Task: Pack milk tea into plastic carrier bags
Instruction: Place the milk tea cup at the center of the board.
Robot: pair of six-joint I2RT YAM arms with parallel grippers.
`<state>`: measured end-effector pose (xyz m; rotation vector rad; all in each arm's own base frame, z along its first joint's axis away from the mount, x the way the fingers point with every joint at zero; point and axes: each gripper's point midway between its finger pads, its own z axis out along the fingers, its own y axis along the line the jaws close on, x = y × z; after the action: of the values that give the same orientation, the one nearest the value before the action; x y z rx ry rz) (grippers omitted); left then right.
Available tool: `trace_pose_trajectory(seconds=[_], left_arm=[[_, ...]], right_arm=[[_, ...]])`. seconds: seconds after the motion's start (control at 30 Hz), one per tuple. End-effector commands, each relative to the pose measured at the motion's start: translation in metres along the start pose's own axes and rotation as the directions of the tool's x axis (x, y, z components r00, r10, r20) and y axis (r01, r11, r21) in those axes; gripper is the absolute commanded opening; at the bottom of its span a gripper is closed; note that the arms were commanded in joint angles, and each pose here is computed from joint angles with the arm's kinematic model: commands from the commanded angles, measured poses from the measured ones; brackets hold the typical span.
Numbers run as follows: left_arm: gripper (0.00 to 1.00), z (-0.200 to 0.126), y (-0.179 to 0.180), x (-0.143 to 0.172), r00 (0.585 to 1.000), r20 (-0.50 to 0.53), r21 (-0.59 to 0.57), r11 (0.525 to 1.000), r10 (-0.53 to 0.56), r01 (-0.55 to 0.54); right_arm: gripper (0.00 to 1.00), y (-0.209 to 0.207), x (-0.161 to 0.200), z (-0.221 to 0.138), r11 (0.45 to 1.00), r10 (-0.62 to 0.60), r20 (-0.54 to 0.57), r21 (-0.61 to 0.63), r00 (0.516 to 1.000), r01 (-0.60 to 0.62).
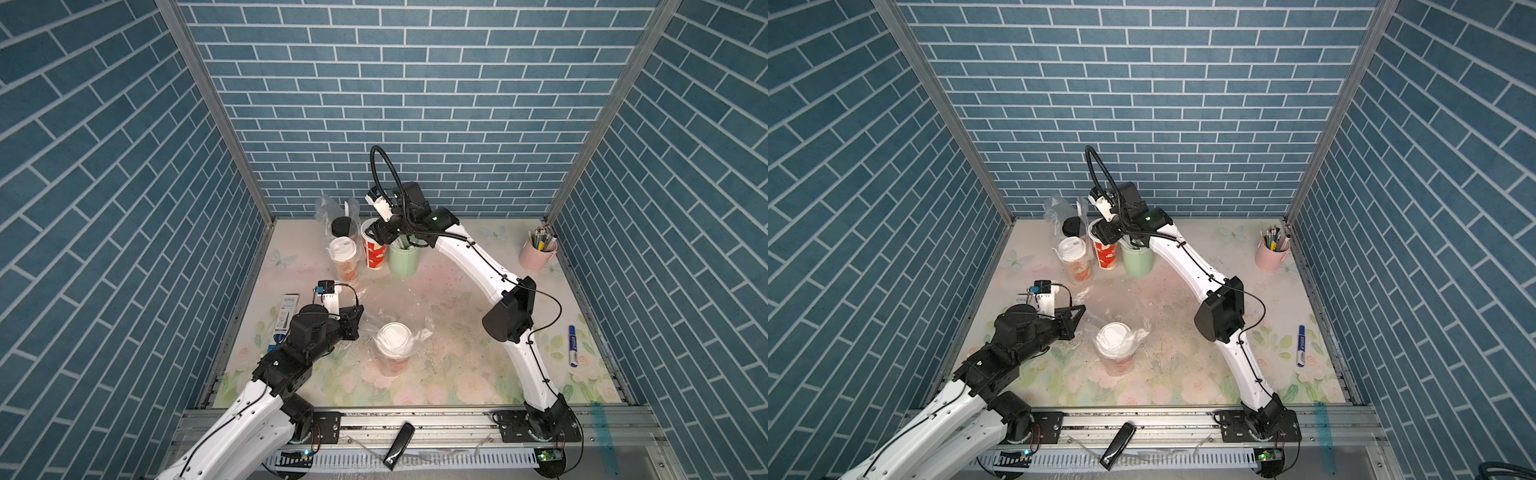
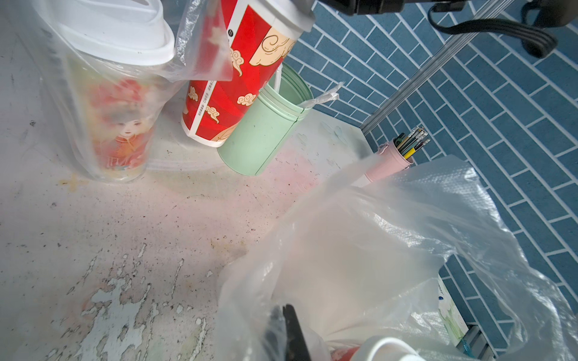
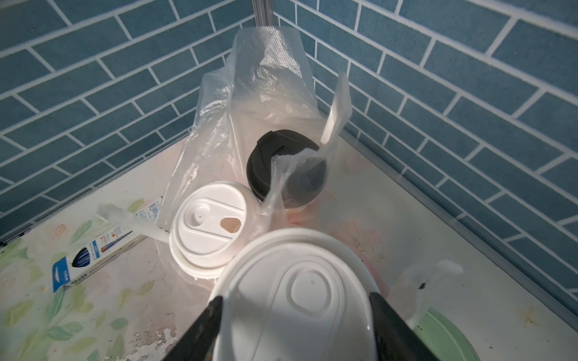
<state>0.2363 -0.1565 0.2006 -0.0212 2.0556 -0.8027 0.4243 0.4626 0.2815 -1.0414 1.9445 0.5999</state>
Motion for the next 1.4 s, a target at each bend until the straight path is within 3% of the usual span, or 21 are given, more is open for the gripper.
trace_pose_trajectory(seconds=[0.0,0.57,0.97,1.37], left_arm=[[0.00,0.001,0.001,-0.002,1.000,0.019,0.002,1.000,0.015,-0.015],[0.00,0.000,-0.003,-0.003,1.000,0.014,0.018,1.000,0.022,-0.023],[0.00,-0.003,-0.008,-0.005,0.999,-0.005,0.026,0.998,0.049,-0.049],[0.00,-0.005,-0.012,-0.010,0.998,-0.001,0.030,0.997,0.066,-0.066]], right_arm=[[0.59,0.014,-0.019,-0.035,0.998,-0.025,0.036,-0.048,0.999,0.027],[0.58,0.036,0.048,-0.065,0.998,-0.005,-0.104,-0.066,0.995,-0.002],[0.58,0.019,0.081,-0.089,0.996,0.040,-0.083,0.084,0.996,-0.033],[0.59,-0.009,0.117,-0.116,0.960,0.095,-0.045,0.267,0.994,-0.079]])
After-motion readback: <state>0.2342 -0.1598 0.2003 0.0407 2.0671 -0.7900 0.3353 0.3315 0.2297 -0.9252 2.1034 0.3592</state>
